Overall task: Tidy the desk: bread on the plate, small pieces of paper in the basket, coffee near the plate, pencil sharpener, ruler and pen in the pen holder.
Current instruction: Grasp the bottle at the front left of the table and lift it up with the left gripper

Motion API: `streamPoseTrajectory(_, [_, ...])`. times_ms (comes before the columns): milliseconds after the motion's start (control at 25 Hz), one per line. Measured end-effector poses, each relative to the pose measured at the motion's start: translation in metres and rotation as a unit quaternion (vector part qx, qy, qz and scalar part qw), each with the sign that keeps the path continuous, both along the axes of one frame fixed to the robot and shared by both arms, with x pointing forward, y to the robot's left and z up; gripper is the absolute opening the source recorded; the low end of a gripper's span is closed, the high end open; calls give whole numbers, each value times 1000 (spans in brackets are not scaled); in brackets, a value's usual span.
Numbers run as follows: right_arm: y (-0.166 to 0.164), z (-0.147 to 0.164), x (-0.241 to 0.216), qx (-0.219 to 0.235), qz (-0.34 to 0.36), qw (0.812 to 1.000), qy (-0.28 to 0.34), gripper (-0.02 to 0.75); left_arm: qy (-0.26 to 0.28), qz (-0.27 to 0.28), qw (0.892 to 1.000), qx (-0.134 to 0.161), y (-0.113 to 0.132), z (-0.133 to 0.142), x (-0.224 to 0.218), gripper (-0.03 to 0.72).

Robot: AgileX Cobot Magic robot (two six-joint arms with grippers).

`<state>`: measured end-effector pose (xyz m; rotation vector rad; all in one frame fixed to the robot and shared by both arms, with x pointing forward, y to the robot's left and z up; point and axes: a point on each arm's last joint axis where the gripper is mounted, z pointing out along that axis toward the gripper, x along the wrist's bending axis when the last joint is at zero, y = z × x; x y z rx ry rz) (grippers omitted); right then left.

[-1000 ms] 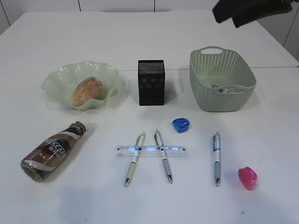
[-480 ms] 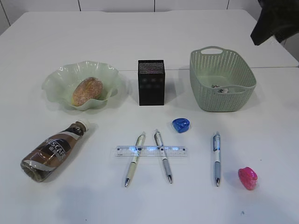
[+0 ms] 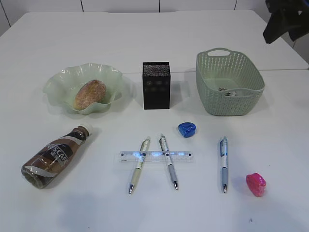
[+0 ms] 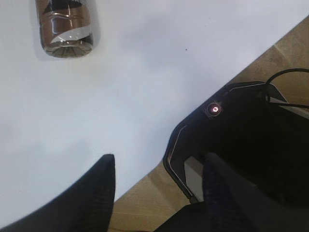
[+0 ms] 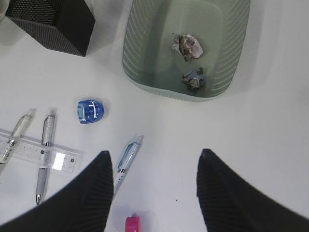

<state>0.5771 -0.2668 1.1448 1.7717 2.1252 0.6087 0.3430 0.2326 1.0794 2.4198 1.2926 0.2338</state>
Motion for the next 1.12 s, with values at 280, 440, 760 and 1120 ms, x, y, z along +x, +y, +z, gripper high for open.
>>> streamPoseTrajectory(280, [0, -4, -8, -4, 5, 999, 47, 440, 0, 0, 1000, 0, 0, 0, 0, 400])
streamPoseTrajectory(440, [0, -4, -8, -3, 4, 999, 51, 440, 0, 0, 1000, 0, 0, 0, 0, 400])
streamPoseTrajectory(760, [-1, -2, -16, -3, 4, 999, 50, 440, 8, -1, 1000, 5, 1, -1, -1, 400])
streamPoseTrajectory(1120, [-5, 0, -78, -3, 3, 999, 52, 440, 23, -1, 1000, 14, 2, -2, -4, 400])
